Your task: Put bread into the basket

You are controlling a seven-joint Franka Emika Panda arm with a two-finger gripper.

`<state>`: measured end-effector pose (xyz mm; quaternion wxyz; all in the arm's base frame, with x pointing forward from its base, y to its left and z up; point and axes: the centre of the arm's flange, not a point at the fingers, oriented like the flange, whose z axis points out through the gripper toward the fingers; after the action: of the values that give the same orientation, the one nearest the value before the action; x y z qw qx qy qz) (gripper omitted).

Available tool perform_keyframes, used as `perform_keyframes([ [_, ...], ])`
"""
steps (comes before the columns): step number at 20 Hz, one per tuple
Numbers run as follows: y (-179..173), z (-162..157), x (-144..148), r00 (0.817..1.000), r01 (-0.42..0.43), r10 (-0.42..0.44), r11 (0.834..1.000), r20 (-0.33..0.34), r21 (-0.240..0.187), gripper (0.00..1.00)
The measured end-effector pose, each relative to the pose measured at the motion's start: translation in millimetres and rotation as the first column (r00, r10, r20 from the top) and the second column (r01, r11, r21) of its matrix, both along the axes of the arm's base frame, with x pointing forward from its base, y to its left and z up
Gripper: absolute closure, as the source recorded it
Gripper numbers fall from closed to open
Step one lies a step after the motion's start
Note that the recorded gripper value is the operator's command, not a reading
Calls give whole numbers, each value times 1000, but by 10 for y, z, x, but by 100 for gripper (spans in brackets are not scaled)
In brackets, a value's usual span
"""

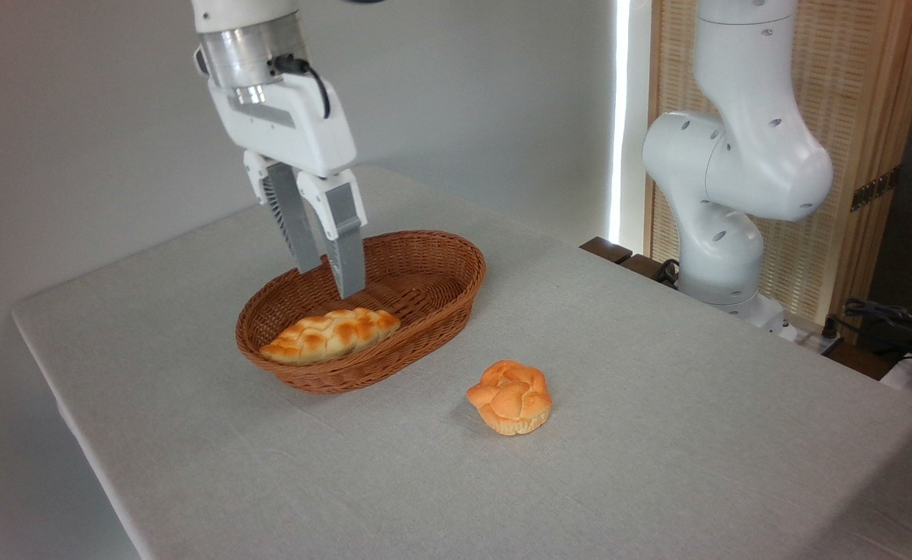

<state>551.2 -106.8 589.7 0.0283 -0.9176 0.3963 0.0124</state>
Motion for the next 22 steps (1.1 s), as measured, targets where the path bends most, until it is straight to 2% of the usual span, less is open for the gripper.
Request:
perform_keyframes([
  [2,433,210,-41,999,43,-43,998,7,-34,0],
  [4,862,403,-124,999,46,-44,995,31,-91,0],
  [5,1011,460,-163,999,39,-35,992,37,-119,0],
  [7,1082,488,-189,999,31,-26,989,38,-145,0],
  [12,709,413,-210,1000,6,-8,989,-8,-146,0],
  [16,628,373,-195,1000,-7,5,990,-18,-142,0],
  [20,553,308,-166,999,-27,25,994,-27,-103,0],
  [22,556,326,-133,1000,-27,27,995,-1,-97,0],
])
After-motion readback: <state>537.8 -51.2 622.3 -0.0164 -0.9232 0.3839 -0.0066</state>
